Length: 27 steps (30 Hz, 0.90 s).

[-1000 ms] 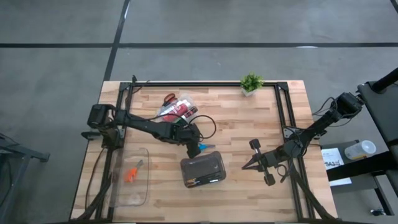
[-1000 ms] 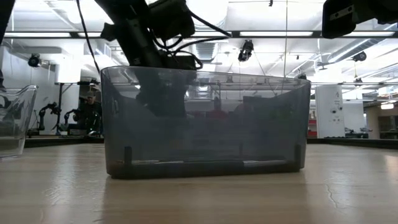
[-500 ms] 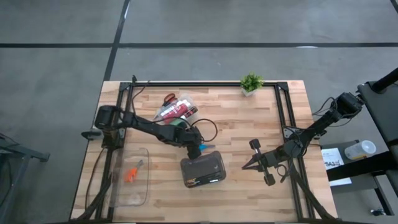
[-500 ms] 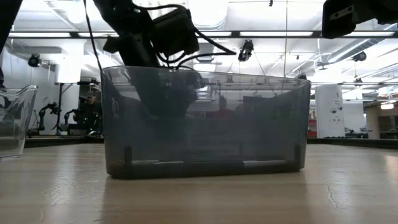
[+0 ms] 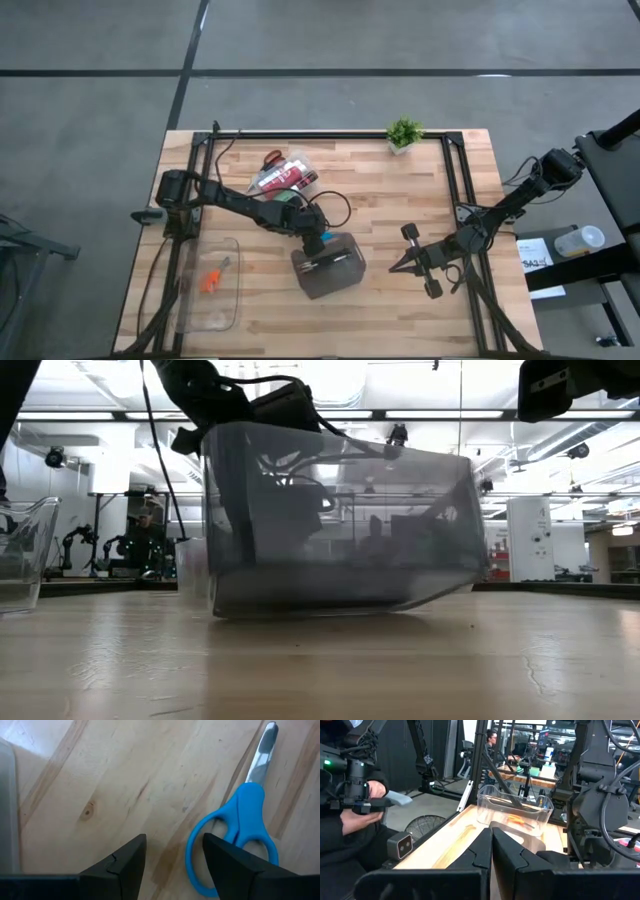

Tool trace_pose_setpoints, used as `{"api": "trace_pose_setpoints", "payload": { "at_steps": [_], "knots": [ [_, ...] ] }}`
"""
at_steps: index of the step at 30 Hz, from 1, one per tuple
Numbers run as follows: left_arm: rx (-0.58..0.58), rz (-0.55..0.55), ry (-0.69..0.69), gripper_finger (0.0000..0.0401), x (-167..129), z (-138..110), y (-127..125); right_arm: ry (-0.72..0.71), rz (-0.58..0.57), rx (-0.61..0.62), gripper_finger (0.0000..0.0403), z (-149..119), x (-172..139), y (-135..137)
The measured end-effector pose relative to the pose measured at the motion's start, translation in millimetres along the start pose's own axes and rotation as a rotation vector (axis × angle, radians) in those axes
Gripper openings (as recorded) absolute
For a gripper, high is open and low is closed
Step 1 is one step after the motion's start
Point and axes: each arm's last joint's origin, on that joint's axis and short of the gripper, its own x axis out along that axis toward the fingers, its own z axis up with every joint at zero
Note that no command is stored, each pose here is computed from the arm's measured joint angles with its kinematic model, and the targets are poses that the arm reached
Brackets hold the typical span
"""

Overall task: Pick & Place Paint Supplies
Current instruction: Put the blue scissors into the bottom transparent bin

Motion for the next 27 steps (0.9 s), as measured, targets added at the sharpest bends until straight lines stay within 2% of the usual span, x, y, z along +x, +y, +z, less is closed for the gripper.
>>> {"api": "trace_pose_setpoints", "payload": {
  "at_steps": [9,18,27],
  "knots": [
    [0.0,-0.013,0.011,0.0209,-4,-1,1,0.0,0.0,0.0,0.0008,0,0,0],
    [-0.012,-0.16,0.033,0.0209,-11,3,-5,0.0,0.0,0.0,0.0008,0,0,0],
    [-0.011,-0.306,-0.065,0.0209,-15,15,-16,0.0,0.001,0.0,0.0008,0,0,0]
  ]
}}
